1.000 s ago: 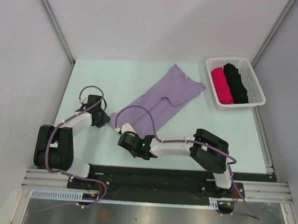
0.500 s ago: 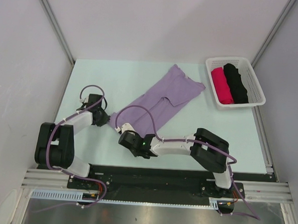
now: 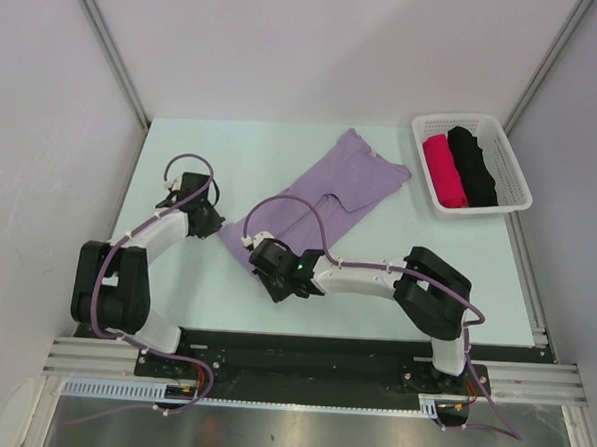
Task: Roll the t-shirts
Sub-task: Roll the T-shirt to the center of the board.
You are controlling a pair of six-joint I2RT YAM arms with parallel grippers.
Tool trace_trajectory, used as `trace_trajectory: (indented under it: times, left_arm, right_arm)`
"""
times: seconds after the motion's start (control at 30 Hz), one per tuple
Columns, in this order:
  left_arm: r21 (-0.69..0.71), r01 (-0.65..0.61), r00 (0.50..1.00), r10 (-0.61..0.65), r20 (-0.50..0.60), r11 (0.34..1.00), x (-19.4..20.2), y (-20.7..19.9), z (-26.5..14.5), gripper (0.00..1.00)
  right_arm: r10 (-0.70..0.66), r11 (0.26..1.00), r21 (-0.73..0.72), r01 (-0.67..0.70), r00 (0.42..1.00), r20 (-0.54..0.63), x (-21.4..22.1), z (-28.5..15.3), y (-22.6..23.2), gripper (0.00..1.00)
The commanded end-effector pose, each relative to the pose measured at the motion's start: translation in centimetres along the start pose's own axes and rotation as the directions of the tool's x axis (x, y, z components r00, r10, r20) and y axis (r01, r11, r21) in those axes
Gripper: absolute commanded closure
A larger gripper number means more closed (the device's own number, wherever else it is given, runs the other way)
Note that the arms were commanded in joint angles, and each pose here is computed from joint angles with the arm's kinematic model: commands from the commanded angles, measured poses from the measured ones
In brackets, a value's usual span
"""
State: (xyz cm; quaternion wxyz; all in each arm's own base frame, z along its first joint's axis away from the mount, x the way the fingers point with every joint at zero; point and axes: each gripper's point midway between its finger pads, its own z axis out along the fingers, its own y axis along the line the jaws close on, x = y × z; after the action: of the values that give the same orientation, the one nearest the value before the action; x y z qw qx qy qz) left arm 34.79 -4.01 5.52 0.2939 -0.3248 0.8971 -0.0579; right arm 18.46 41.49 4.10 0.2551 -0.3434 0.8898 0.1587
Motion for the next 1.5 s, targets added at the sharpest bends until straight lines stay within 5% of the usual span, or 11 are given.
trace_trajectory:
  times: [0.0,0.47,1.27,1.47]
  left_arm:
    - [0.001,-0.023,0.999,0.023,0.026,1.000,-1.2,-1.1,-0.1,0.99]
    - [0.000,-0.055,0.998,0.055,0.017,0.998,-1.5,-4.5,0.7,1.00]
    - [0.003,-0.160,0.987,0.159,0.026,0.987,-1.6,-6.4,3.4,1.00]
    - [0.082,-0.179,0.983,0.176,0.048,0.980,-2.4,-8.0,1.6,0.84]
  right_arm:
    - [0.064,0.995,-0.083,-0.061,0.997,0.041,-2.5,-2.1,0.8,0.95]
    - [0.233,0.949,-0.213,-0.230,0.972,-0.015,-2.7,-2.4,-1.5,0.95]
    - [0.452,0.858,-0.184,-0.479,0.875,-0.171,1.4,2.0,-6.0,0.98]
    - [0.486,0.838,-0.170,-0.518,0.851,-0.199,2.1,2.7,-6.6,0.98]
